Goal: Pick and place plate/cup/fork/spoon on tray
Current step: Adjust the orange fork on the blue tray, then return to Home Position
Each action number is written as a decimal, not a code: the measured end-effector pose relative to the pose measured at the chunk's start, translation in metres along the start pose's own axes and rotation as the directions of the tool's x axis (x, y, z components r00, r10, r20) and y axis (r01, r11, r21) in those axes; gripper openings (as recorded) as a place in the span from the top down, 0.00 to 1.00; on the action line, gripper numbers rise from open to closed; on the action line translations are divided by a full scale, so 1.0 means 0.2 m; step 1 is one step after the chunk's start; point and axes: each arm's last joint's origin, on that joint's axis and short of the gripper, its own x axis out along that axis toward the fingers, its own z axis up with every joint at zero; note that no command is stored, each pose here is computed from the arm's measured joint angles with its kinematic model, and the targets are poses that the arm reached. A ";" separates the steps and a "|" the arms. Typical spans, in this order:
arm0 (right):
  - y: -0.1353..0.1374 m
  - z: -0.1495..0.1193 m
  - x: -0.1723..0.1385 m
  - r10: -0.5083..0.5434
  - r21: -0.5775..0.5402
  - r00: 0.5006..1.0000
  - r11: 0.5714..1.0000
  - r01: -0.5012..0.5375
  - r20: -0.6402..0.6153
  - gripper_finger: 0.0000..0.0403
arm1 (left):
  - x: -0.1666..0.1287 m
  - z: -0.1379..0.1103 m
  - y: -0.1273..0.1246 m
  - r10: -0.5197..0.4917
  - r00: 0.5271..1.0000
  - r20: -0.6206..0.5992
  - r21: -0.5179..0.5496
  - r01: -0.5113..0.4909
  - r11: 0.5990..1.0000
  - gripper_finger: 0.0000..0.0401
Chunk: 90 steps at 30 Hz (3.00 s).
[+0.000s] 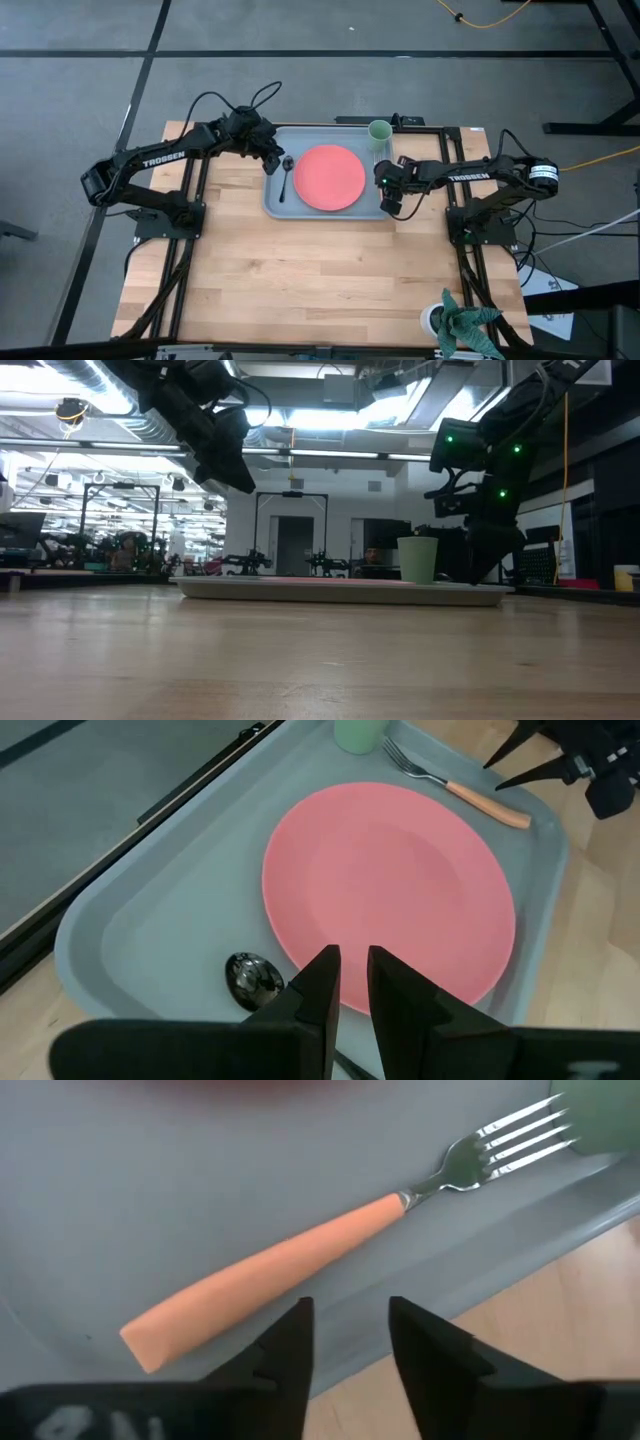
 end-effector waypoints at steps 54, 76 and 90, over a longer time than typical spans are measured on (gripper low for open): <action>0.05 0.01 0.08 0.167 -0.118 0.985 0.978 -0.169 -0.029 0.99 | 0.00 0.00 0.01 0.030 1.000 -0.004 0.057 -0.030 0.998 0.88; -0.01 0.27 -0.31 0.249 0.267 0.956 0.942 -0.203 -0.152 0.99 | 0.00 -0.01 0.00 0.028 1.000 -0.010 -0.059 -0.028 0.998 0.88; 0.05 -0.08 -0.48 0.542 0.110 0.784 0.797 -0.594 0.303 0.99 | -0.07 -0.31 -0.01 -0.374 0.926 -0.050 0.003 0.375 0.927 0.88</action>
